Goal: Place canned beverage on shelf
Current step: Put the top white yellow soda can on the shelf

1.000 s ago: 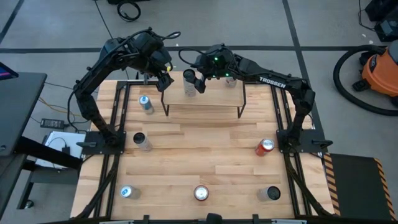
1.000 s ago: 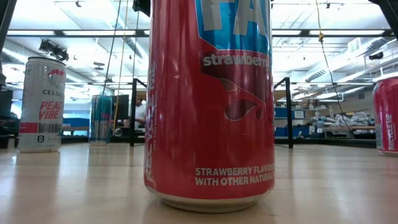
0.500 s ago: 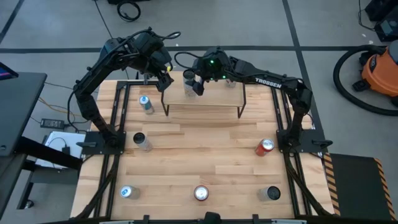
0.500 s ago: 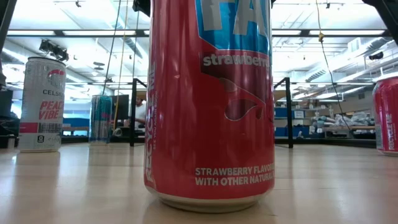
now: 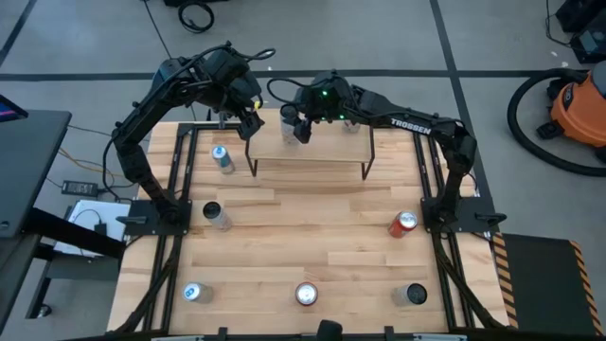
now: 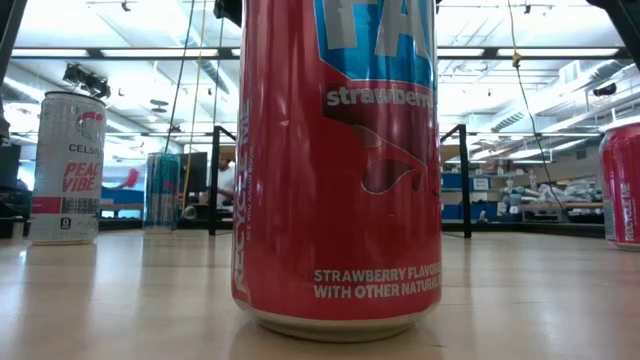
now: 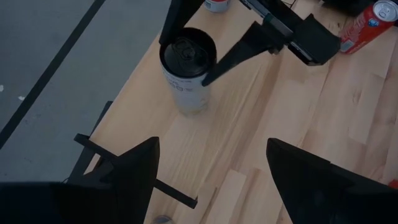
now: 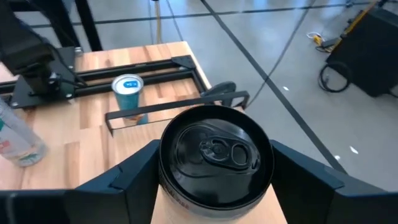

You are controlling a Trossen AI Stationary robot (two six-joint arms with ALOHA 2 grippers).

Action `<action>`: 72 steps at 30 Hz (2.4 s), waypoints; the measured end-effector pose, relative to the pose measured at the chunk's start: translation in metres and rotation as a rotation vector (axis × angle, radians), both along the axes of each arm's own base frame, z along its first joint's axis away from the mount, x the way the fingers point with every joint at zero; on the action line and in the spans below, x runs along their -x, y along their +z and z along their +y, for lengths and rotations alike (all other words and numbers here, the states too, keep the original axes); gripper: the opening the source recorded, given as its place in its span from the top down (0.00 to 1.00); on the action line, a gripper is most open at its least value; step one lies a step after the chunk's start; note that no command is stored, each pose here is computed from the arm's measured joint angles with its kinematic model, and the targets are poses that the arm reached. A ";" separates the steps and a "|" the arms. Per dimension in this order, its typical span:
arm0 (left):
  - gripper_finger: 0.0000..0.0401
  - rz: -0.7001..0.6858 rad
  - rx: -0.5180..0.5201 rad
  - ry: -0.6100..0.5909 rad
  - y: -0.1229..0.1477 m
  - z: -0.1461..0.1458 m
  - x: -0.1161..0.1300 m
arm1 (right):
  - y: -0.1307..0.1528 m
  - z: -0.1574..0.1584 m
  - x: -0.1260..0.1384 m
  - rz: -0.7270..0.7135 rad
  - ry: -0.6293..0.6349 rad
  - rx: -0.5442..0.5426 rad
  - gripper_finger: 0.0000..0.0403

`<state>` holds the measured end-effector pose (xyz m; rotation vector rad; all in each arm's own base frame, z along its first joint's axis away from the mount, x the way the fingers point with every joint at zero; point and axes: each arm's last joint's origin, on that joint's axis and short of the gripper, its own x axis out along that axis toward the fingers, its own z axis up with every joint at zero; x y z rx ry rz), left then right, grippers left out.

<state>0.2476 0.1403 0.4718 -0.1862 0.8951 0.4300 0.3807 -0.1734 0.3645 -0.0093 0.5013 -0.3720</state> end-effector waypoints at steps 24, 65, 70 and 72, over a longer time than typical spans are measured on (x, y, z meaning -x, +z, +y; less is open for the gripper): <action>0.26 0.041 0.023 -0.001 -0.003 -0.002 0.003 | 0.035 0.003 0.050 0.034 -0.208 -0.017 0.33; 0.26 0.044 0.024 0.000 -0.003 -0.002 0.003 | 0.001 0.012 0.094 -0.050 -0.328 0.027 0.32; 0.26 0.044 0.024 0.000 -0.003 -0.002 0.003 | 0.001 0.011 0.094 -0.056 -0.329 0.026 0.29; 0.26 0.044 0.025 0.000 -0.003 -0.002 0.003 | 0.001 0.011 0.094 -0.053 -0.329 0.025 0.27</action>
